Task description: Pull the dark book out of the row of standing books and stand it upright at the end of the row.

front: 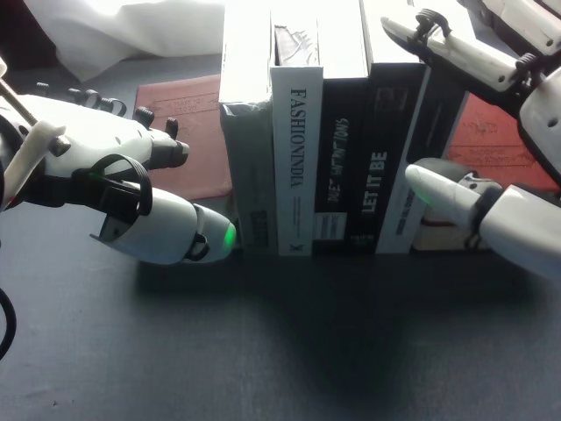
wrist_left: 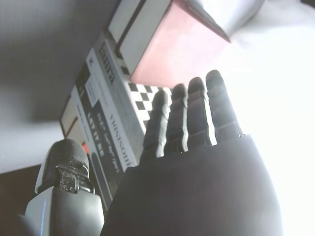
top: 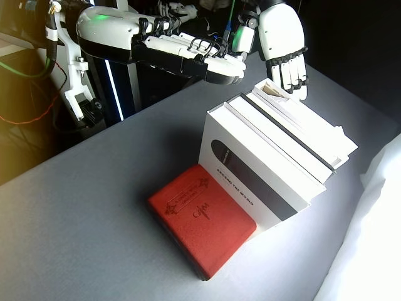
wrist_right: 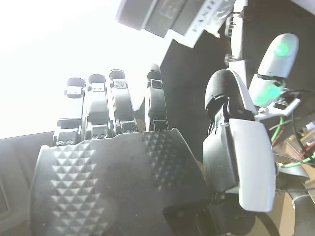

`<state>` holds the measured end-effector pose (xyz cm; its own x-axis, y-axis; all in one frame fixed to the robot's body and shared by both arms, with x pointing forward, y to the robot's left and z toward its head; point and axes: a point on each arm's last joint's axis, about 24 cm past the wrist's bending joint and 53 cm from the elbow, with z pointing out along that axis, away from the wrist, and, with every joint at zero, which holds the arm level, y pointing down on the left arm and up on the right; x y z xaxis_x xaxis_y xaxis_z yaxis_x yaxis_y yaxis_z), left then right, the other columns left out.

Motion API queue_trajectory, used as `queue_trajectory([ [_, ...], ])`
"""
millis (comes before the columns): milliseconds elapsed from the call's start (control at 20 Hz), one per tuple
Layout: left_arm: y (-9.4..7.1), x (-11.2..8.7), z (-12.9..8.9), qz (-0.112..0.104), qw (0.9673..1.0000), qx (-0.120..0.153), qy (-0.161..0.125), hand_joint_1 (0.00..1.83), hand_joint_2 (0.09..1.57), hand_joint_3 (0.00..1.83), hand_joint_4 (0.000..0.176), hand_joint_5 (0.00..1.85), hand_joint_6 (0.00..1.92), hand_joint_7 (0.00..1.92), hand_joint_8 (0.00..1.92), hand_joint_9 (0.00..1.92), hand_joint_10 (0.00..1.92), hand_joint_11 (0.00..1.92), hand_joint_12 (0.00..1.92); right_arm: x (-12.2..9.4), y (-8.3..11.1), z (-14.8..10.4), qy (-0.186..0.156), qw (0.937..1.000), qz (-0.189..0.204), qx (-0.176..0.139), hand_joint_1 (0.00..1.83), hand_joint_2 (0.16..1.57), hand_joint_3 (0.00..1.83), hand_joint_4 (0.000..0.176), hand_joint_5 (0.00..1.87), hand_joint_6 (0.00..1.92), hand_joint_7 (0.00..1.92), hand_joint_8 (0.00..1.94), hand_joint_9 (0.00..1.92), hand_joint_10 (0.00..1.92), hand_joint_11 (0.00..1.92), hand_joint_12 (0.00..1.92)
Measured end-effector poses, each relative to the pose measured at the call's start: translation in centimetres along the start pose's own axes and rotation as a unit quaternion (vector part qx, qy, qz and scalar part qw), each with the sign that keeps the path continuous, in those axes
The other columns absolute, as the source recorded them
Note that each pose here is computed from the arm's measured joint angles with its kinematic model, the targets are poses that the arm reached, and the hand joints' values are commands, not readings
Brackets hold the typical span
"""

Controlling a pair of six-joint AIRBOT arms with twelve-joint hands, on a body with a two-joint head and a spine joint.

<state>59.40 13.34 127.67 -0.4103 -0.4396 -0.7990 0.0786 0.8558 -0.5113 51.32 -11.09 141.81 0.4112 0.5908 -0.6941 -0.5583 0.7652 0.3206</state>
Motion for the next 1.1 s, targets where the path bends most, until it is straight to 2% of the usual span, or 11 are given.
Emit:
queue_trajectory([
  [350,0.0,0.1,0.0,-0.002,1.0000,0.001,0.002,0.00,1.19,0.00,0.000,0.10,0.01,0.04,0.01,0.01,0.00,0.02,0.02,0.7,-0.6,0.8,-0.004,1.0000,0.002,0.005,0.03,1.23,0.00,0.000,0.12,0.00,0.07,0.00,0.02,0.00,0.00,0.00],
  [750,0.0,0.2,0.0,-0.002,1.0000,-0.001,0.004,0.00,1.19,0.00,0.000,0.09,0.01,0.04,0.00,0.01,0.00,0.01,0.02,2.5,-2.3,1.4,0.016,0.9993,0.010,0.031,0.00,1.25,0.00,0.000,0.10,0.00,0.05,0.00,0.00,0.00,0.00,0.00],
  [1100,0.1,0.2,0.0,-0.002,1.0000,-0.002,0.004,0.00,1.20,0.00,0.000,0.09,0.01,0.04,0.01,0.01,0.00,0.00,0.00,3.0,-1.7,1.9,0.023,0.9994,0.017,0.022,0.00,1.25,0.00,0.000,0.08,0.00,0.03,0.00,0.00,0.00,0.00,0.00],
])
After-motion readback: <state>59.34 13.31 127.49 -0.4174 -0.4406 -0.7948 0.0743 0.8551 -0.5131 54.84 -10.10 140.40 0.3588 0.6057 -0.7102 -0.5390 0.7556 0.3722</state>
